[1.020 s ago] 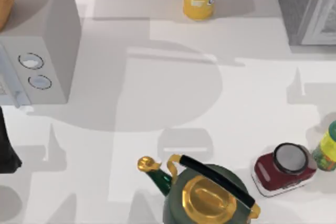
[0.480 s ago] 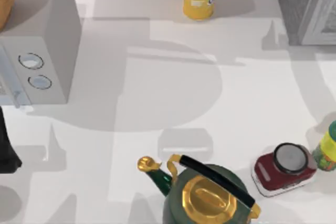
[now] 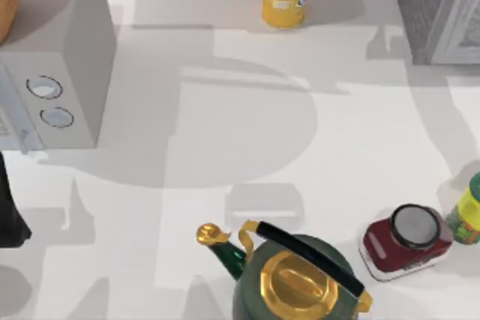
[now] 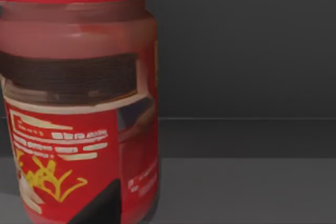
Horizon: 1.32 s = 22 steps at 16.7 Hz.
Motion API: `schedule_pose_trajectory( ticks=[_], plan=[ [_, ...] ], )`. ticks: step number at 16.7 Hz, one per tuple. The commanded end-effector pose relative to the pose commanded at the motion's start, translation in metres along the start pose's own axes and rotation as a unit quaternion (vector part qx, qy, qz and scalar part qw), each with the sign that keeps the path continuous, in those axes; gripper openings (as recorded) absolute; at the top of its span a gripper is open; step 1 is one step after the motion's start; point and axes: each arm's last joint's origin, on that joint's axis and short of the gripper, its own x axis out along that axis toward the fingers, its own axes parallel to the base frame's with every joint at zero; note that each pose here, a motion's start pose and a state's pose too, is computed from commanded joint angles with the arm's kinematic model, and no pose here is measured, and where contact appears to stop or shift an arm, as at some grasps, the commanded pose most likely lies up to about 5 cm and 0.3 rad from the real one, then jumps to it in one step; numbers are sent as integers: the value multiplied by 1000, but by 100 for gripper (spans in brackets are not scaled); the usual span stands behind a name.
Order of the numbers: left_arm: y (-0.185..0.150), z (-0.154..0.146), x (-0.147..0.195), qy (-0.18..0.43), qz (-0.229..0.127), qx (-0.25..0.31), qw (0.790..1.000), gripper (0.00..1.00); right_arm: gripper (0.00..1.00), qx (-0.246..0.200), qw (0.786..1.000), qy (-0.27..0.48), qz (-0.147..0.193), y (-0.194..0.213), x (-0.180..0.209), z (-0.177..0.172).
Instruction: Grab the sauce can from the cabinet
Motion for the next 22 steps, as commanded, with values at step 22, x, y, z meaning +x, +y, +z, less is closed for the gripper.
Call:
schedule_pose_trajectory(
  ticks=[22],
  plan=[
    [0,0,0,0,0,0,1000,100,100,2,1000,2,-5,70,83,0]
  ],
)
